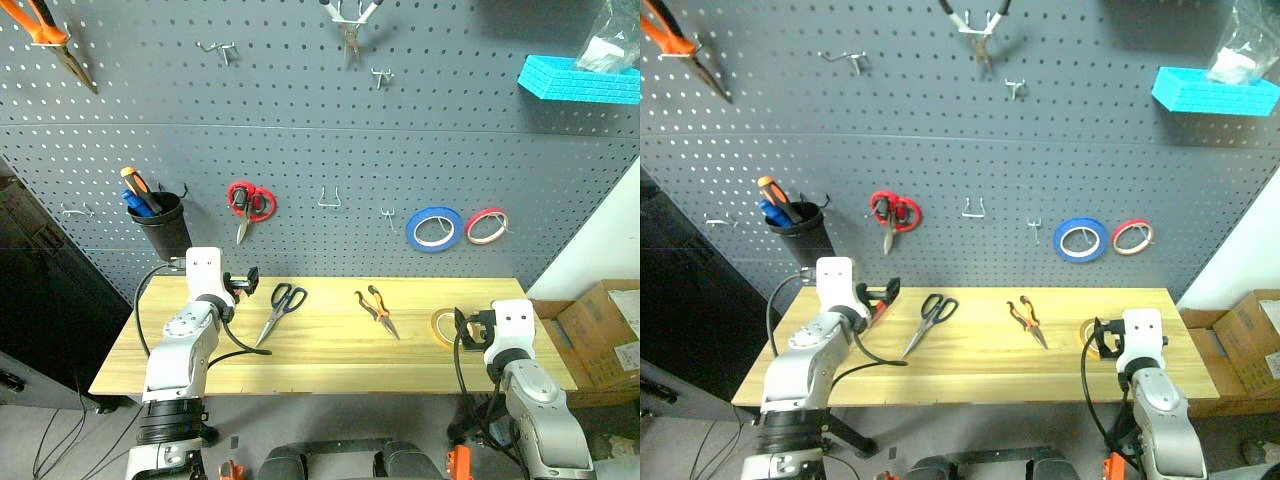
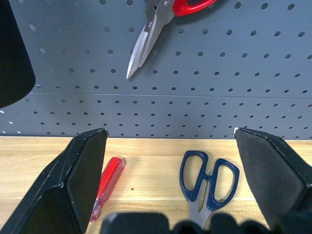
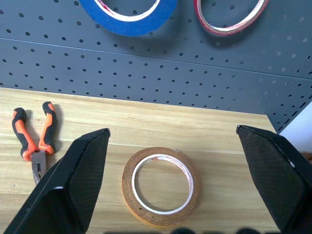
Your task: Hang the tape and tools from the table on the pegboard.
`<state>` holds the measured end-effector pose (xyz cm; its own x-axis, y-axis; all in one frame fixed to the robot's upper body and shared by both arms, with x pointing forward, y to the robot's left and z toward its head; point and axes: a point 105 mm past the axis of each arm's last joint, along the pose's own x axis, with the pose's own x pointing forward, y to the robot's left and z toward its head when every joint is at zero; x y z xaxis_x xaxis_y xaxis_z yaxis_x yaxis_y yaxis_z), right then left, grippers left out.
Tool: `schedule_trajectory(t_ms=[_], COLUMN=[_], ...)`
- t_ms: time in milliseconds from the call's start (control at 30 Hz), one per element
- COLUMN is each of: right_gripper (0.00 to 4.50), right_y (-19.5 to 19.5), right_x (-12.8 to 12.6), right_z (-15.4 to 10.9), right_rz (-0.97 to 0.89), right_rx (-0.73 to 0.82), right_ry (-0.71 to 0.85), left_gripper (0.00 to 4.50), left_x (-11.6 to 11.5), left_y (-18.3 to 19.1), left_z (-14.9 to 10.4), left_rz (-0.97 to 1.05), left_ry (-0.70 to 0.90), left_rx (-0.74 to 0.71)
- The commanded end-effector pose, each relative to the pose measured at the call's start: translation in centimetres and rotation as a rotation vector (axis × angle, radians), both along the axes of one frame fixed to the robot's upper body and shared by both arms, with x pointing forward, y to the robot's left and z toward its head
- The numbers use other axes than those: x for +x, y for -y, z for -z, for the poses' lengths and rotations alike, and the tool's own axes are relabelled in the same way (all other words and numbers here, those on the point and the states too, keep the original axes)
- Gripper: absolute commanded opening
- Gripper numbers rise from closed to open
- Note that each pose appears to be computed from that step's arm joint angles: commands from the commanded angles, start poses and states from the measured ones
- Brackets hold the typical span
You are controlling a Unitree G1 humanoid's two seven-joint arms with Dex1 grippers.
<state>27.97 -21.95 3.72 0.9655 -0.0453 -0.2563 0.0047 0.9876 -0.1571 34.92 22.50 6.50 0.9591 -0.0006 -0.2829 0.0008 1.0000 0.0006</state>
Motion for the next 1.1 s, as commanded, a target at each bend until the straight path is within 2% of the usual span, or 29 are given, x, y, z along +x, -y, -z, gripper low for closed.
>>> schedule_trajectory(t_ms=[33,367,533,700,933,1100], right_gripper=[4.50,4.50,4.50,4.50,4.50,4.50], right_y=[-0.1,-0.9,-0.4,-0.3,-0.8,-2.1], right_x=[0.4,0.2,0.3,0.1,-0.1,0.5], right_z=[-1.7,-1.6,-1.7,-1.5,-1.6,-2.3], right_rz=[-0.010,-0.049,-0.006,-0.040,-0.136,-0.272], right_rx=[-0.017,-0.018,0.008,-0.033,-0.064,-0.059], right_ry=[0.068,0.063,0.072,0.031,-0.025,-0.082], left_gripper=[4.44,4.44,4.44,4.44,4.44,4.44], left_x=[0.4,0.4,0.3,0.3,0.7,0.7], left_y=[0.2,0.1,0.2,0.9,5.9,11.0], left_z=[-2.3,-2.2,-2.2,-2.3,-3.4,-3.9], left_rz=[0.023,0.017,0.022,0.057,0.327,0.544], left_ry=[0.084,0.078,0.078,0.085,0.108,0.069], left_rx=[-0.011,-0.012,-0.016,-0.003,0.031,-0.090])
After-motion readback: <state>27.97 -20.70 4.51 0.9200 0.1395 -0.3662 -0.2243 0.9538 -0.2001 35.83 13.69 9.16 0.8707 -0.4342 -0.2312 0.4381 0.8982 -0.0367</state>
